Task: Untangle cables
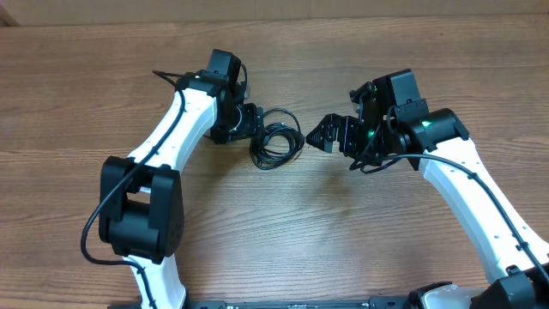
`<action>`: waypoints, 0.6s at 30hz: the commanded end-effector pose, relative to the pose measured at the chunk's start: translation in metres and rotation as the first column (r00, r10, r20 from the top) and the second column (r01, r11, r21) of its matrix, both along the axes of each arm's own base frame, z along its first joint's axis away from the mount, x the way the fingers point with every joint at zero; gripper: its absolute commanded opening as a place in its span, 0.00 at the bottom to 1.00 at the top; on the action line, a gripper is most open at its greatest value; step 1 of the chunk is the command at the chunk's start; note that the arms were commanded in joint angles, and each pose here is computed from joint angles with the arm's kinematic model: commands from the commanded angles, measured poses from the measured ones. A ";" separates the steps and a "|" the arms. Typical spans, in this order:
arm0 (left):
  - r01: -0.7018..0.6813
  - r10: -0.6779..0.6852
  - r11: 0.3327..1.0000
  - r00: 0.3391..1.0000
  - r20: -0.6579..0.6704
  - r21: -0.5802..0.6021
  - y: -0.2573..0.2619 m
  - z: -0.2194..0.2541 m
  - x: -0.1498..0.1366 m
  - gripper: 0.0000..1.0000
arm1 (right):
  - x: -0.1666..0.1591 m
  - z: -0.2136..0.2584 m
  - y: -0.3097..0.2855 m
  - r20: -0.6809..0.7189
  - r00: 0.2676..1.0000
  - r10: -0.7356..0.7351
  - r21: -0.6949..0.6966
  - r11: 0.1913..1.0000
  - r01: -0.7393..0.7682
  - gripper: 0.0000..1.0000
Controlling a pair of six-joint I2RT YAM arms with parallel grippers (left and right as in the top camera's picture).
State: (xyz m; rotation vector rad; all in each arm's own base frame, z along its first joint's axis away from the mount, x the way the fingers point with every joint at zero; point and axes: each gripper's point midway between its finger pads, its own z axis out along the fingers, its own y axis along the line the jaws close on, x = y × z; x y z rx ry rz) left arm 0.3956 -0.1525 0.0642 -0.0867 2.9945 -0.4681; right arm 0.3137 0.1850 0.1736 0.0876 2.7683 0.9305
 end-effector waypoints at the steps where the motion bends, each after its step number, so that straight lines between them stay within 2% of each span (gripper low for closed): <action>1: -0.042 0.042 0.999 0.999 -0.014 0.004 -0.004 -0.006 0.005 0.68 | 0.008 0.012 0.002 0.041 0.999 -0.007 0.005 1.000 0.007 1.00; 3: -0.050 0.050 0.999 0.998 -0.043 -0.009 -0.010 -0.011 0.001 0.61 | 0.009 0.013 0.002 0.043 0.999 -0.009 0.006 1.000 0.009 1.00; 8: -0.023 0.025 0.999 0.996 -0.081 0.026 -0.023 -0.026 -0.010 0.54 | 0.011 0.014 0.003 0.037 0.999 -0.029 0.016 0.999 0.028 1.00; 16: -0.052 0.057 0.997 0.993 -0.100 0.049 -0.026 -0.043 -0.008 0.55 | 0.010 0.013 0.003 0.033 0.999 -0.029 0.015 0.999 0.028 1.00; 18: -0.052 0.057 0.997 0.993 -0.106 0.051 -0.026 -0.047 -0.009 0.49 | 0.010 0.013 0.003 0.034 0.999 -0.029 0.015 0.999 0.028 1.00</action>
